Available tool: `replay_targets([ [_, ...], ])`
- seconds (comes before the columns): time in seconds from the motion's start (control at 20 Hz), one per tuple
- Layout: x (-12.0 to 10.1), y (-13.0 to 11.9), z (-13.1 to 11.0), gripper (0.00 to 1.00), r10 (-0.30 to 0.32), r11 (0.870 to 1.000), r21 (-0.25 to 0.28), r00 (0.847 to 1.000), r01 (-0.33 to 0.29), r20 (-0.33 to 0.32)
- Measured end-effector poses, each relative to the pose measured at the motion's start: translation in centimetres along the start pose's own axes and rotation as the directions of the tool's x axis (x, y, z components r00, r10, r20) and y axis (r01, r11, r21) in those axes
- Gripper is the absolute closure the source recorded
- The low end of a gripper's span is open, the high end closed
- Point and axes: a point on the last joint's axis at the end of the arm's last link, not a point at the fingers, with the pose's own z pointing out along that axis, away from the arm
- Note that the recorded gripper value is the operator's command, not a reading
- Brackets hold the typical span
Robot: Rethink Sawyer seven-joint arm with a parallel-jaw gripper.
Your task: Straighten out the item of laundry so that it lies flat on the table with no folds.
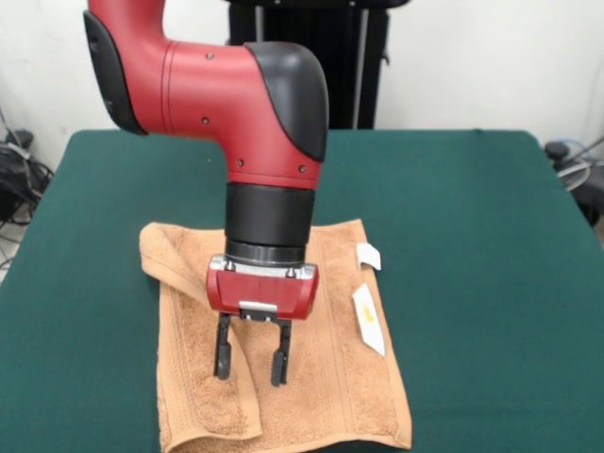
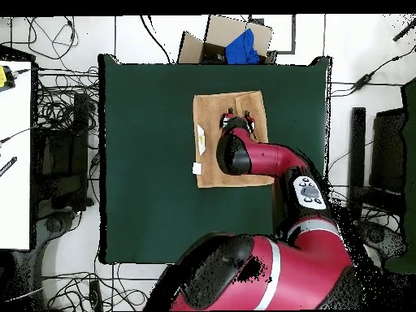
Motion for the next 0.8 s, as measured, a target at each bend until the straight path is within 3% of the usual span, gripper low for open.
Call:
replay_targets([
  [0.35,0.8,-1.7,-0.9,0.0,0.017,1.0,0.02,0.995,-0.015,-0.1],
  [0.8,2.2,-2.9,-1.1,0.0,-0.012,1.0,0.027,0.987,0.017,-0.162],
])
